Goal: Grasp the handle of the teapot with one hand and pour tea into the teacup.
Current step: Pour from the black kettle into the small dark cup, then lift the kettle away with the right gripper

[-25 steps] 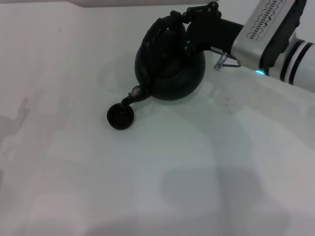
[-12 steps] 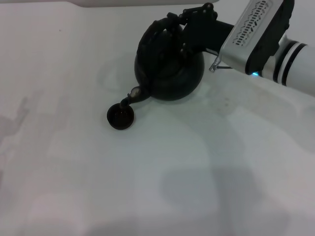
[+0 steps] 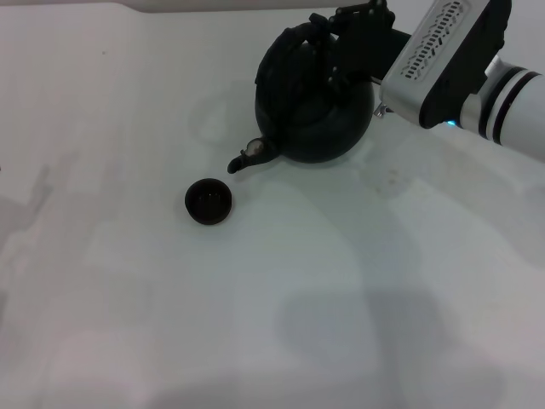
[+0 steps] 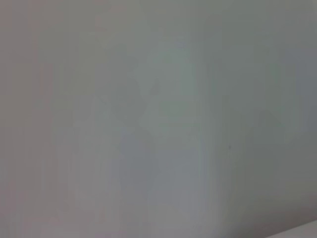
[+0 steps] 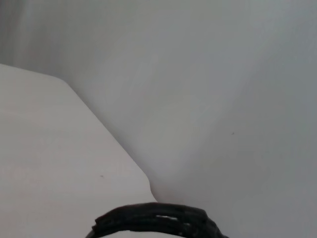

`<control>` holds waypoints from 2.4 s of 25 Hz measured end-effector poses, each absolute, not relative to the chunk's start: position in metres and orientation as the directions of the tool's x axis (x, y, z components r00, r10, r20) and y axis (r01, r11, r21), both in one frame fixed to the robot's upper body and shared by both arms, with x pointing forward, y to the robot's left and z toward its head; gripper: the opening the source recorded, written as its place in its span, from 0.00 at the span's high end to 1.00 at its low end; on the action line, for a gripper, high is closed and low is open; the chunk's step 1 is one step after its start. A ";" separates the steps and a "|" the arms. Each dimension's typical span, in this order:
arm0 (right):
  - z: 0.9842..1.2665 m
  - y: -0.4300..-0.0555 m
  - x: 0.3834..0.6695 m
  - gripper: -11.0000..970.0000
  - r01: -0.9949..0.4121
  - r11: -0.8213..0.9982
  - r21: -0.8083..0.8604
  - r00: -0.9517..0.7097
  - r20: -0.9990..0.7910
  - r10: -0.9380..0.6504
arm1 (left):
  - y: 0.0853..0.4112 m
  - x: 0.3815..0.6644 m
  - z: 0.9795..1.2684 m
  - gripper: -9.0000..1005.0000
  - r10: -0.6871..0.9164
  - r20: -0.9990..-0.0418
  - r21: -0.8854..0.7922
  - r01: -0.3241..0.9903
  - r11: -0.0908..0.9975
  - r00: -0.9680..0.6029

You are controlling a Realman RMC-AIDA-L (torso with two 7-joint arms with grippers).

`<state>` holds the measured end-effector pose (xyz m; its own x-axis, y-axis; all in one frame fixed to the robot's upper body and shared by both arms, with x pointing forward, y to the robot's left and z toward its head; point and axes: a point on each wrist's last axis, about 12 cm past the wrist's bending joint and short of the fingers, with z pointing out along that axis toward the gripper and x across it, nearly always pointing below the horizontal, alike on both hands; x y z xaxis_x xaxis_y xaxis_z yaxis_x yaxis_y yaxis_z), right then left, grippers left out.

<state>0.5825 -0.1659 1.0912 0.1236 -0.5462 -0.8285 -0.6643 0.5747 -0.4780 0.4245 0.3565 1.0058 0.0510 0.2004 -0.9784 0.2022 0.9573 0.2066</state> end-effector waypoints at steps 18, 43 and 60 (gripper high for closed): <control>1.095 -0.157 0.572 0.87 -0.678 0.551 -0.486 0.161 -0.830 -0.534 | 0.355 0.435 1.009 0.21 0.209 -0.976 0.219 0.212 0.953 0.066; 1.095 -0.149 0.565 0.87 -0.654 0.474 -0.590 0.246 -0.758 -0.605 | 0.355 0.436 1.009 0.21 0.217 -0.974 0.226 0.209 0.952 0.062; 1.098 -0.143 0.562 0.87 -0.637 0.438 -0.634 0.287 -0.723 -0.628 | 0.353 0.441 1.008 0.21 0.218 -0.974 0.225 0.213 0.951 0.055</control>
<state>0.5622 -0.1427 1.0985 0.2873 -0.6284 -0.7229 -0.6372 0.4382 -0.6340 0.4410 0.3532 1.0083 0.0548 0.2184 -0.9743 0.2130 0.9508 0.2251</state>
